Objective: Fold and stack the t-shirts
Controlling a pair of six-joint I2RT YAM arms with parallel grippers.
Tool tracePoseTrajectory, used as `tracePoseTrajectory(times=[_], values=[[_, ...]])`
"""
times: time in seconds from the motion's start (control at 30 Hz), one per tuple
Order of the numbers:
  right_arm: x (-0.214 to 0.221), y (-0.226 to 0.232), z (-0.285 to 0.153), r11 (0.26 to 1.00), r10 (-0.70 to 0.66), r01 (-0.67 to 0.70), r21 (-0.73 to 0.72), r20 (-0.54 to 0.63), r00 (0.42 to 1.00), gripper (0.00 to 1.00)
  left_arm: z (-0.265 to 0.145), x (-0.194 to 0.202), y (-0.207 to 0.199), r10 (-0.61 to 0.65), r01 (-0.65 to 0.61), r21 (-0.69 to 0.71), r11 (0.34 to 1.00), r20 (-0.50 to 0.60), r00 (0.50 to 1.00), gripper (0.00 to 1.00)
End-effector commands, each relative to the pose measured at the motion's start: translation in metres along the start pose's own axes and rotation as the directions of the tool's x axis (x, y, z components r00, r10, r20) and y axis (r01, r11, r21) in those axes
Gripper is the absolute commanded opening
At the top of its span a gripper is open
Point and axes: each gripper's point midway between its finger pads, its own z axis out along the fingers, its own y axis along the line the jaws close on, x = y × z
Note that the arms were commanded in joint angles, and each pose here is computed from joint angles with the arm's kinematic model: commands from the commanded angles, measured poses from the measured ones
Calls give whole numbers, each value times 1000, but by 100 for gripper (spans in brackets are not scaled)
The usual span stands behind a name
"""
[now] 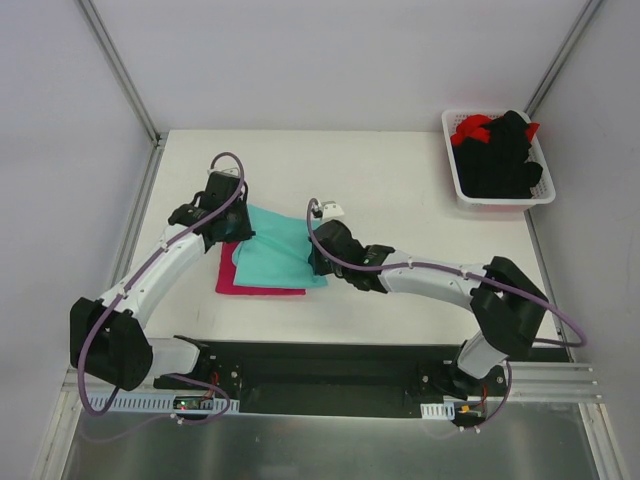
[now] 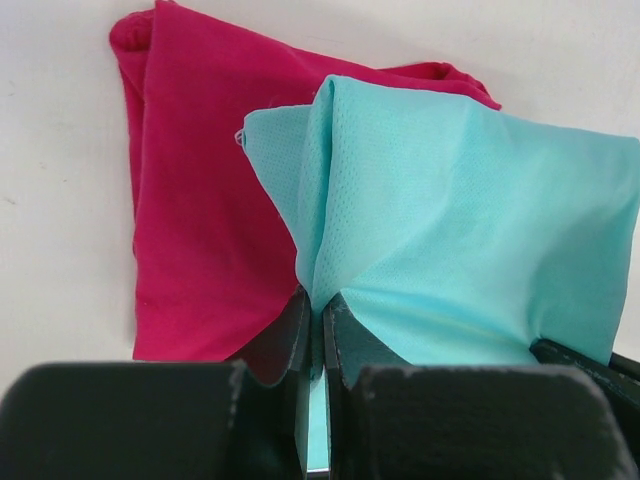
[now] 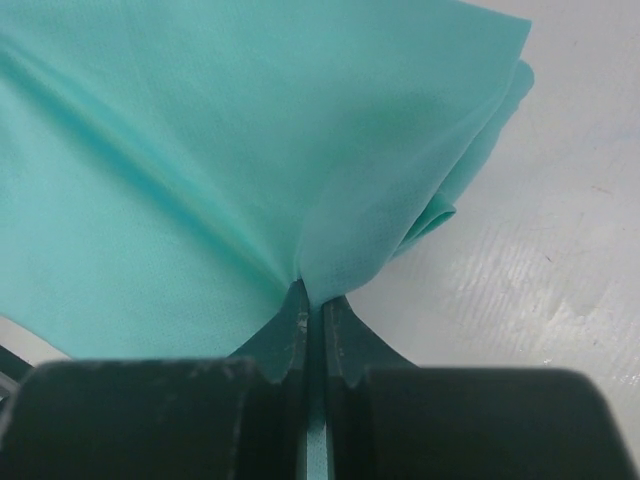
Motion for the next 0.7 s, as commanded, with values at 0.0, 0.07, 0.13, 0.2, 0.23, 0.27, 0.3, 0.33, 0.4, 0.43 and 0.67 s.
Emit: tracePoseTrajectory(times=[0.0, 0.07, 0.13, 0.2, 0.23, 0.27, 0.3, 0.33, 0.4, 0.43, 0.67], values=[[-11, 19, 2, 1000, 10, -10, -30, 18, 1000, 0, -4, -4, 20, -10, 10, -59, 998, 6, 1000, 0], [-12, 24, 2, 999, 11, -10, -39, 18, 1000, 1, -4, -3, 27, -30, 29, -79, 996, -5, 1000, 0], [-11, 27, 5, 999, 13, -12, -43, 13, 1000, 1, -3, 0, 32, -55, 53, -93, 994, -20, 998, 0], [-9, 30, 6, 999, 10, -10, -44, 9, 1000, 0, 0, 3, 38, -80, 76, -110, 991, -35, 996, 0], [-10, 31, 7, 999, 8, -7, -47, 8, 1000, 0, 1, 6, 40, -88, 83, -113, 990, -45, 995, 0], [-10, 32, 7, 999, 8, -8, -47, 8, 1000, 1, 3, 8, 43, -95, 88, -123, 989, -52, 994, 0], [-8, 33, 8, 999, 8, -7, -47, 3, 1000, 0, 2, 9, 48, -113, 106, -134, 985, -51, 992, 0], [-6, 33, 10, 999, 7, -7, -48, -2, 1000, 1, 2, 10, 49, -123, 115, -136, 984, -53, 991, 0], [-6, 34, 11, 999, 4, -4, -49, -6, 1000, 0, 3, 13, 56, -146, 136, -148, 980, -59, 988, 0], [-5, 35, 11, 999, 5, -5, -51, -8, 1000, 0, 5, 14, 58, -154, 143, -151, 978, -62, 986, 0], [1, 39, 15, 998, -3, 1, -55, -23, 1000, 1, 12, 17, 65, -185, 167, -179, 969, -85, 979, 0]])
